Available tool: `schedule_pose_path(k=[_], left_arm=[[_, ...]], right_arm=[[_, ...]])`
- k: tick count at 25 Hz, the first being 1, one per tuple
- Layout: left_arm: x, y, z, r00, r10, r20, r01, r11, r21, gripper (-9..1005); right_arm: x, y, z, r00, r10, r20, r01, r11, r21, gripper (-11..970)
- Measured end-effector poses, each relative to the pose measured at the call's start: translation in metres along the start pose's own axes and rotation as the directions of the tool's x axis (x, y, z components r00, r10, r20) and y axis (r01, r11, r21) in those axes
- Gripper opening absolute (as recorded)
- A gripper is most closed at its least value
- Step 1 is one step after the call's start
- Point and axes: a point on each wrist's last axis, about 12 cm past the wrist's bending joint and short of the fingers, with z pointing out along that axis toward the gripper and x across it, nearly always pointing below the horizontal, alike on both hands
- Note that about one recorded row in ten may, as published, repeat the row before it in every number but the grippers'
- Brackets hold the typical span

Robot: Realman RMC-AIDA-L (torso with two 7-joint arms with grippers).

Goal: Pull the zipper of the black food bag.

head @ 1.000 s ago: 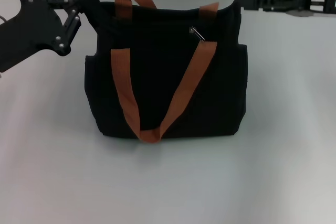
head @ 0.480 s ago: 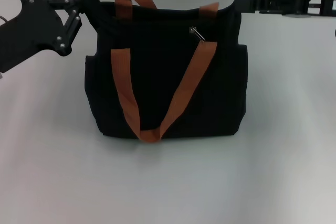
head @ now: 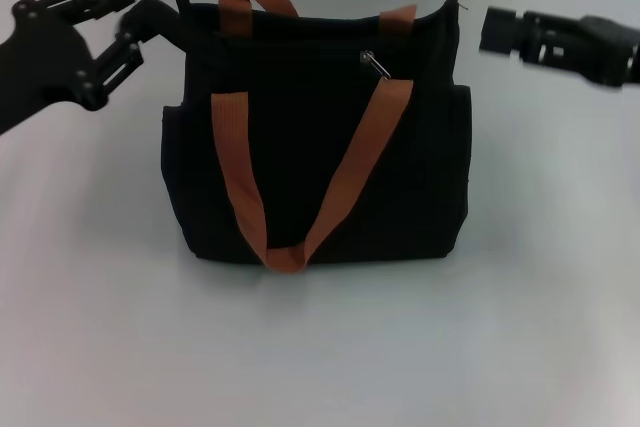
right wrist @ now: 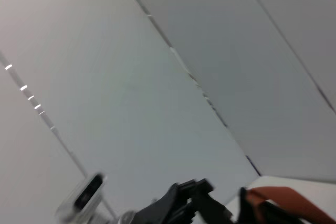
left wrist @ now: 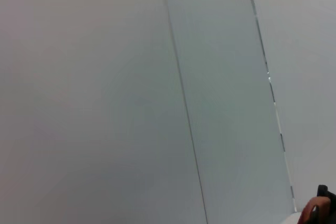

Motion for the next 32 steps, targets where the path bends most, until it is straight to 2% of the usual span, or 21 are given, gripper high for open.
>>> schedule_pose_path(k=[1,2,3,4,7,9,12,14,15,16,18,21,24,25,26,27,28,30,31,32], left_arm=[[-0.004,0.006,-0.006,0.999,-0.048,-0.021,0.048,0.999,0.005,195],[-0.004,0.006,-0.006,0.999,-0.048,-0.021,0.048,0.999,0.005,223],[-0.006,0.01,-0.01,0.996,-0.08,-0.037,0.08,0.997,0.012,251],[-0.012,0.016,-0.016,0.986,-0.147,-0.075,0.15,0.988,0.037,279],[-0.016,0.019,-0.022,0.975,-0.199,-0.101,0.206,0.977,0.062,374],[-0.028,0.026,-0.035,0.946,-0.288,-0.148,0.306,0.945,0.118,453],[-0.032,0.027,-0.041,0.934,-0.316,-0.167,0.34,0.929,0.146,581],[-0.04,0.024,-0.049,0.925,-0.336,-0.178,0.368,0.907,0.203,676],[-0.041,0.023,-0.05,0.925,-0.337,-0.176,0.37,0.903,0.218,724],[-0.044,0.017,-0.052,0.928,-0.335,-0.165,0.369,0.889,0.271,772],[-0.045,0.013,-0.052,0.93,-0.331,-0.158,0.365,0.882,0.299,792],[-0.039,-0.003,-0.047,0.939,-0.309,-0.149,0.343,0.861,0.376,822],[-0.023,-0.031,-0.037,0.951,-0.261,-0.167,0.31,0.82,0.482,832],[-0.023,-0.031,-0.037,0.951,-0.261,-0.167,0.31,0.82,0.482,832],[-0.015,-0.043,-0.034,0.951,-0.248,-0.187,0.31,0.793,0.525,831],[-0.015,-0.043,-0.034,0.951,-0.248,-0.187,0.31,0.793,0.525,831],[-0.008,-0.051,-0.033,0.944,-0.254,-0.211,0.329,0.773,0.542,831],[-0.004,-0.055,-0.033,0.938,-0.265,-0.223,0.345,0.763,0.547,831],[-0.004,-0.055,-0.033,0.938,-0.265,-0.223,0.345,0.763,0.547,831],[0.003,-0.062,-0.033,0.926,-0.283,-0.251,0.377,0.744,0.551,831]], right_arm=[[0.009,0.005,0.0,0.998,-0.064,0.006,0.064,0.997,-0.031,633],[0.009,0.005,0.0,0.998,-0.064,0.006,0.064,0.997,-0.031,635],[0.017,0.011,0.0,0.992,-0.123,0.015,0.124,0.99,-0.064,638],[0.022,0.013,0.0,0.989,-0.146,0.021,0.147,0.986,-0.08,640],[0.029,0.016,0.002,0.985,-0.169,0.031,0.171,0.98,-0.102,647],[0.04,0.017,0.005,0.982,-0.191,-0.001,0.189,0.975,-0.12,651],[0.045,0.018,0.006,0.978,-0.209,-0.01,0.206,0.969,-0.135,754],[0.051,0.02,0.007,0.971,-0.238,-0.002,0.234,0.958,-0.164,822],[0.058,0.023,0.008,0.963,-0.27,-0.005,0.265,0.945,-0.192,825],[0.061,0.024,0.009,0.958,-0.285,-0.01,0.277,0.939,-0.203,827],[0.065,0.024,0.01,0.954,-0.299,-0.014,0.29,0.934,-0.211,832],[0.082,0.025,0.013,0.943,-0.333,-0.008,0.323,0.92,-0.224,835],[0.091,0.025,0.014,0.939,-0.344,-0.01,0.333,0.916,-0.224,835],[0.094,0.025,0.014,0.939,-0.344,-0.014,0.332,0.916,-0.223,835],[0.102,0.024,0.015,0.941,-0.336,-0.04,0.32,0.922,-0.217,835],[0.102,0.024,0.015,0.941,-0.336,-0.04,0.32,0.922,-0.217,835],[0.107,0.023,0.015,0.941,-0.332,-0.062,0.313,0.926,-0.212,835],[0.125,0.02,0.017,0.94,-0.311,-0.14,0.283,0.94,-0.192,835],[0.125,0.02,0.017,0.94,-0.311,-0.14,0.283,0.94,-0.192,835],[0.129,0.02,0.018,0.938,-0.311,-0.152,0.282,0.941,-0.187,835]])
